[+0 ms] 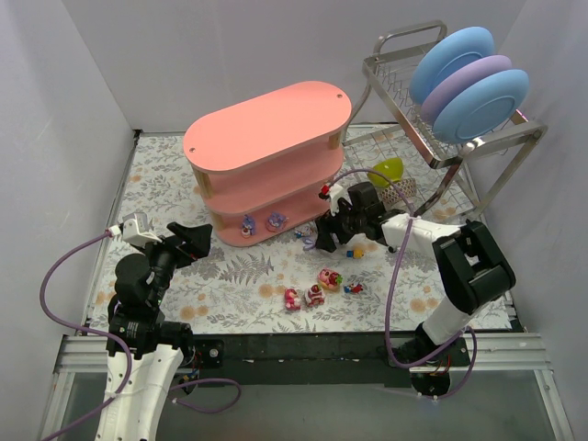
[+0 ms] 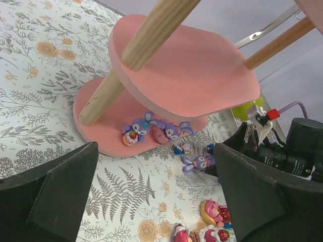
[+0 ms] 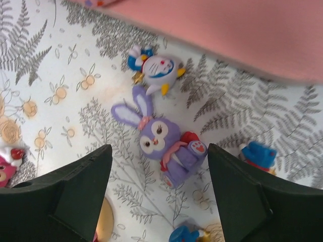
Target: Place and organize the plastic toys onto the shelf
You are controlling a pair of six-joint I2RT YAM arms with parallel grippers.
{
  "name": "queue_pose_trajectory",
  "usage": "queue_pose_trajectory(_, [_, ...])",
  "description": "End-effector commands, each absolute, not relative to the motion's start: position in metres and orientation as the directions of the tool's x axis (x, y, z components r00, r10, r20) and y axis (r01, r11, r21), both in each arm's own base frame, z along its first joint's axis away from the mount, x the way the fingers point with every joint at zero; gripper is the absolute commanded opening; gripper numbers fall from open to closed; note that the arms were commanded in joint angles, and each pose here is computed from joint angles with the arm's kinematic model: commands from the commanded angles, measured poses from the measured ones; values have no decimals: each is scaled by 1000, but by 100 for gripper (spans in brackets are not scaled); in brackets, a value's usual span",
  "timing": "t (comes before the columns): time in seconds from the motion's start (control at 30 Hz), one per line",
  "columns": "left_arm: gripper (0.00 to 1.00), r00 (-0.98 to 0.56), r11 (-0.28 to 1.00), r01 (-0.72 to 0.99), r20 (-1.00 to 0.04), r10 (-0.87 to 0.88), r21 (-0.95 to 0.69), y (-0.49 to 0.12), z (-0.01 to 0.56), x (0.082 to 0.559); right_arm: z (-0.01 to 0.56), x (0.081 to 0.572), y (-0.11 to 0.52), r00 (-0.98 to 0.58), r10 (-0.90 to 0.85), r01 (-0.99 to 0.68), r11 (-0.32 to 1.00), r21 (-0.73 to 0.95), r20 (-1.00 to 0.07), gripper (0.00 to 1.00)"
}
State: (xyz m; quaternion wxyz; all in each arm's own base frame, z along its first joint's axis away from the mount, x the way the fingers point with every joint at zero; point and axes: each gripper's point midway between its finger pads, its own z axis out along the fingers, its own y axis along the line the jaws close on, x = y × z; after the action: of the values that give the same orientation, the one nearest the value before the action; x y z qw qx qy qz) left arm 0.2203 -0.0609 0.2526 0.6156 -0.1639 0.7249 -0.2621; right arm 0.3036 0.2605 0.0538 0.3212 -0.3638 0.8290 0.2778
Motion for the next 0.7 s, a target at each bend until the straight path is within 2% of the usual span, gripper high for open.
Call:
queue_pose_trajectory(0.0, [98,-191,815,101,-815,-547,-570,-63,251,219,63,281,260,-533,-418,-796,541,269,-736,82])
queue_pose_trajectory(0.5, [98,-182,814,107,-816,-548,-570,-63,253,217,76,227,276,-551,-407,-800,506,323,-728,77])
queue_pose_trajectory(0.67, [98,-182,815,108,-817,-547,-569,-63,253,217,87,229,276,-543,-419,-800,522,296,-728,77])
